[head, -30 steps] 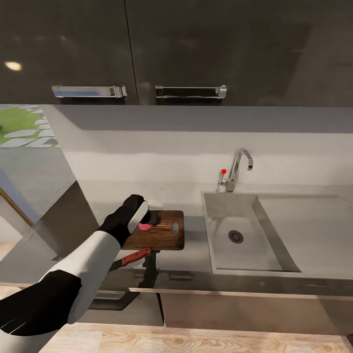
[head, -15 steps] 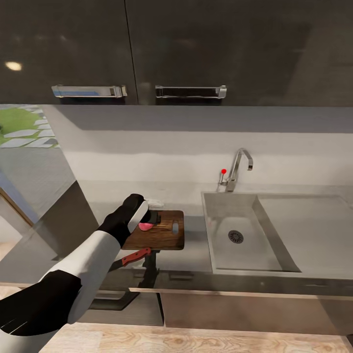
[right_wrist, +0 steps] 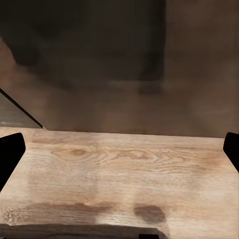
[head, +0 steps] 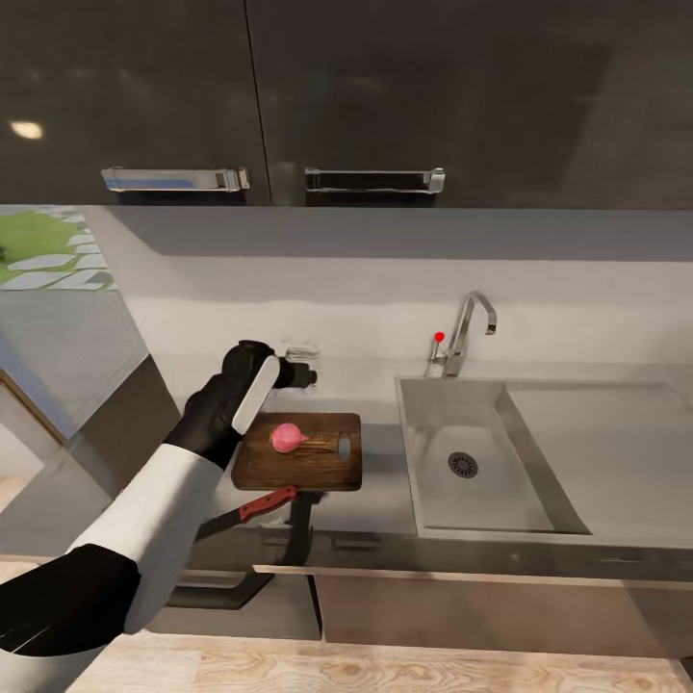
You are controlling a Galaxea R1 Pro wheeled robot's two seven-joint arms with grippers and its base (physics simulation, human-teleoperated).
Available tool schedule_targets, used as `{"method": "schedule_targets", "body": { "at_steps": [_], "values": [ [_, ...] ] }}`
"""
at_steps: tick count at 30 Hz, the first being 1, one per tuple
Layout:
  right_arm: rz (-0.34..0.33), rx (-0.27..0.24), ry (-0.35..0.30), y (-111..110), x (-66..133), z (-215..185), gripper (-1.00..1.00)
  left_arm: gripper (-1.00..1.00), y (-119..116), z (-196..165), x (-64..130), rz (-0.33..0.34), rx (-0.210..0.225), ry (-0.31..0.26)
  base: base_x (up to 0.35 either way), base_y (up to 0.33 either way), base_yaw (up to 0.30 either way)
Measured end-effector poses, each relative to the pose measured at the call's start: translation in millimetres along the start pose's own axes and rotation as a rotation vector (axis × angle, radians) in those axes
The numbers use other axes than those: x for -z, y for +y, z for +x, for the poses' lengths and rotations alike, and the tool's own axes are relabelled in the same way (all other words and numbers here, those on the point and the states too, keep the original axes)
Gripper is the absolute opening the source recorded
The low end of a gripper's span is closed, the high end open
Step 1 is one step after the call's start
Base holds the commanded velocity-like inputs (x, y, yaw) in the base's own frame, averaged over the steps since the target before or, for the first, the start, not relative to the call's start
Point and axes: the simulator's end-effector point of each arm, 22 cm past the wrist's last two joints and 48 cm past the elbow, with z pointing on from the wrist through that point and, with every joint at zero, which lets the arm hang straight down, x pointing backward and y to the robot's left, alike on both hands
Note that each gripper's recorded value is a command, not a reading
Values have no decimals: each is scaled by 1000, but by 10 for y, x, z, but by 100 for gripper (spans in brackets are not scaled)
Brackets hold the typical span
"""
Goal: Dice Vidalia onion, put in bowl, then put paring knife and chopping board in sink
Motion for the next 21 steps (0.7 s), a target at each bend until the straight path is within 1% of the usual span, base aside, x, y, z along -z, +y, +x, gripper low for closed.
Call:
{"method": "schedule_targets", "body": {
  "at_steps": [3,6,21],
  "values": [
    [0,0,0,-1,-1,0,100,100,9,-96,64,1,-1,-27,-30,0,0],
    [0,0,1,-1,-3,1,100,100,17,-106,68,0,-2,-29,-193,0,0],
    [-2,-2,2,20,-1,6,100,100,53,7,-10,-9,-1,3,-318,0,0]
  ]
}}
